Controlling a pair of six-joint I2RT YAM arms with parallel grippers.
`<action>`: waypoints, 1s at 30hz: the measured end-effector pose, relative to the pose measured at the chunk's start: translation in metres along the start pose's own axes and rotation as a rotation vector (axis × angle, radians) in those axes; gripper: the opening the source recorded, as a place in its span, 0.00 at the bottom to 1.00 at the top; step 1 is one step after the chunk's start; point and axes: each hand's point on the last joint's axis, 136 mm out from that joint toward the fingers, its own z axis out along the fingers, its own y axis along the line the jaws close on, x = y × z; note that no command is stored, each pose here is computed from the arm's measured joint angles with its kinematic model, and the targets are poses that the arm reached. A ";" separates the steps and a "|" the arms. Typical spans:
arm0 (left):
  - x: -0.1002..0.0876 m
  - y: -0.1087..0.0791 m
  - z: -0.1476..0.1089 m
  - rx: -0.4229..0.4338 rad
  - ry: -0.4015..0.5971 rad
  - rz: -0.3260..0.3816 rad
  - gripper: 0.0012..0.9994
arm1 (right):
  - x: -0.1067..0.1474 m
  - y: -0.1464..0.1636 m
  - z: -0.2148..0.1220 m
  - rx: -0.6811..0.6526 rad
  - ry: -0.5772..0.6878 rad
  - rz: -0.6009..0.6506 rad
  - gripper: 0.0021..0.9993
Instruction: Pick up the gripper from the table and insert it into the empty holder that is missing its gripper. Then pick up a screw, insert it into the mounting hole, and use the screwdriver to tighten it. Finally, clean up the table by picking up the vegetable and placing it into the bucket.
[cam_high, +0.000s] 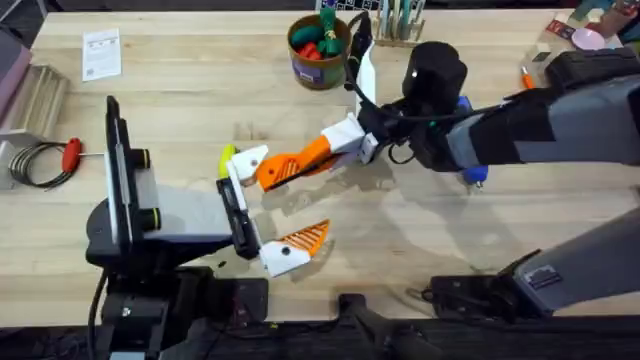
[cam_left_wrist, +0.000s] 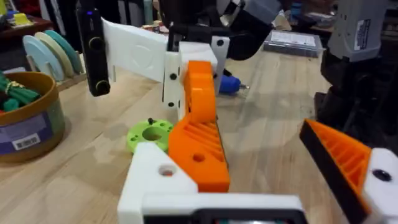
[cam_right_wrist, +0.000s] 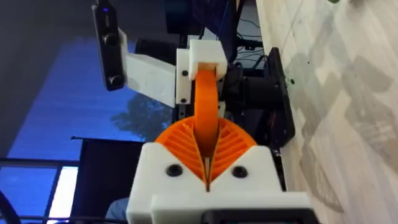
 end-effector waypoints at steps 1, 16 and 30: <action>0.000 0.001 0.000 -0.003 0.000 0.004 0.99 | -0.001 0.001 0.000 0.000 0.000 -0.003 0.01; 0.000 0.003 0.000 -0.017 0.000 0.008 0.99 | -0.014 -0.002 0.010 0.025 -0.056 0.007 0.01; 0.000 0.005 0.000 -0.031 0.000 0.008 0.99 | -0.022 -0.004 0.015 0.042 -0.100 -0.011 0.01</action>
